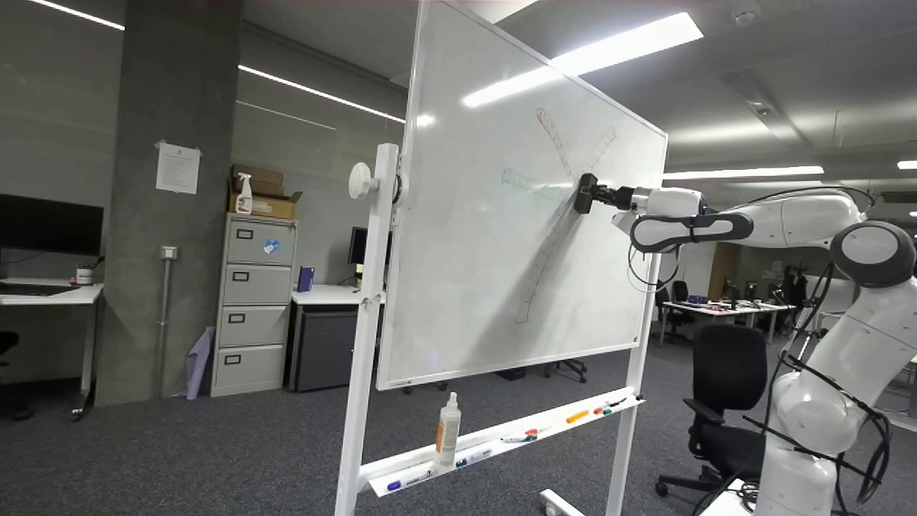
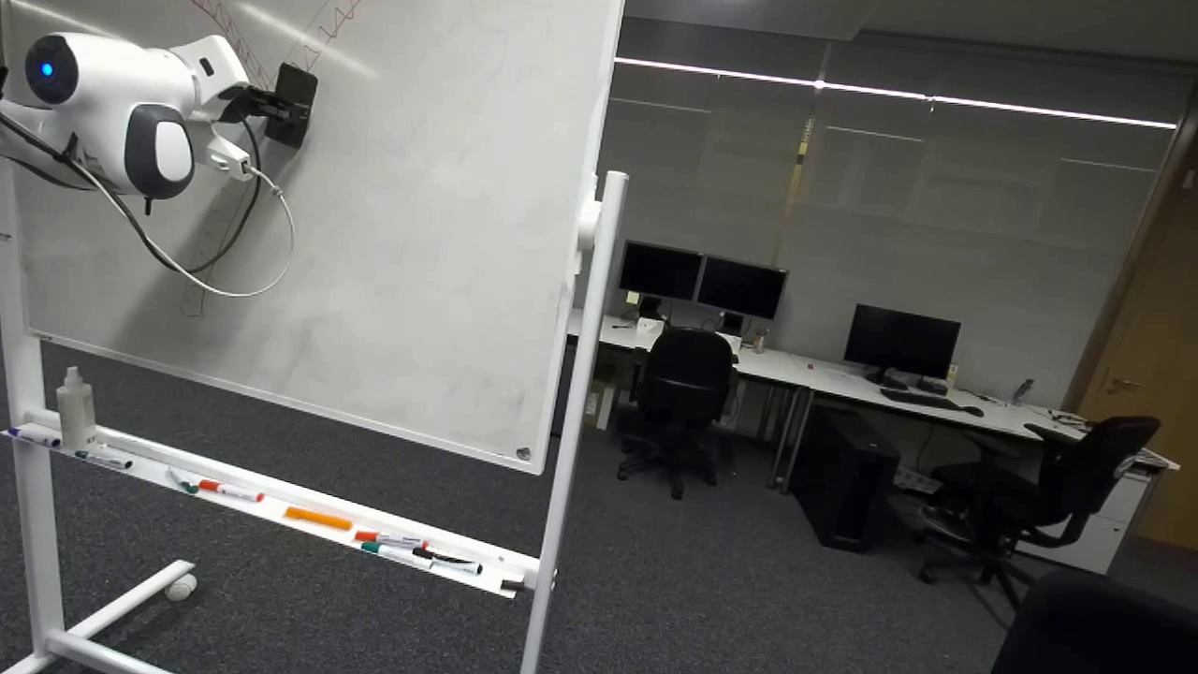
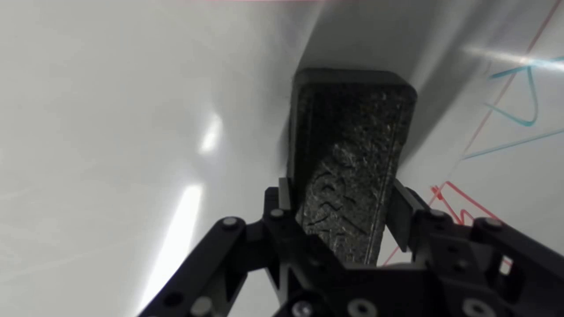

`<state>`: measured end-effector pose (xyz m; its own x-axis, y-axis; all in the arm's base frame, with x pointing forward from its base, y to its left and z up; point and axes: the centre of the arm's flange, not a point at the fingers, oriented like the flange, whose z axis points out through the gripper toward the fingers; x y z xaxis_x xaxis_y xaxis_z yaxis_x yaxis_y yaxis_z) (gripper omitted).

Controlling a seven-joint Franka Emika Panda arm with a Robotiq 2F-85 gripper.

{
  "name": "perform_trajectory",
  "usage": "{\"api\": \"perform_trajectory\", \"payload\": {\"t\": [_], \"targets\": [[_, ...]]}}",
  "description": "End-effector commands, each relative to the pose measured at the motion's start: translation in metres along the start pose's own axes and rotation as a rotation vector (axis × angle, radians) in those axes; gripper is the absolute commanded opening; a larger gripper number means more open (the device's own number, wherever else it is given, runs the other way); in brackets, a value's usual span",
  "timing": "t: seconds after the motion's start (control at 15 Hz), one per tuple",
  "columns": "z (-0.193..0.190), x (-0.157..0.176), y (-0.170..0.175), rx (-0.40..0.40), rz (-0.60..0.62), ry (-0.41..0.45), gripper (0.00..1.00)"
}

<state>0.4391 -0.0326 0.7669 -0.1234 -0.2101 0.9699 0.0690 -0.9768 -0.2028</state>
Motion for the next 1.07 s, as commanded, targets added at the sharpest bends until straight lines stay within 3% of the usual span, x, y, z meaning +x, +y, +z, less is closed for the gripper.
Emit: {"api": "perform_trajectory", "payload": {"t": [0.0,0.07,0.13,1.0], "targets": [[0.000,0.000,0.000,0.000,0.000,0.000,0.55],[0.000,0.000,0.000,0.000,0.000,0.000,0.55],[0.000,0.000,0.000,0.000,0.000,0.000,0.30],[0.017,-0.020,-0.045,0.101,-0.080,-0.052,0.30]]}}
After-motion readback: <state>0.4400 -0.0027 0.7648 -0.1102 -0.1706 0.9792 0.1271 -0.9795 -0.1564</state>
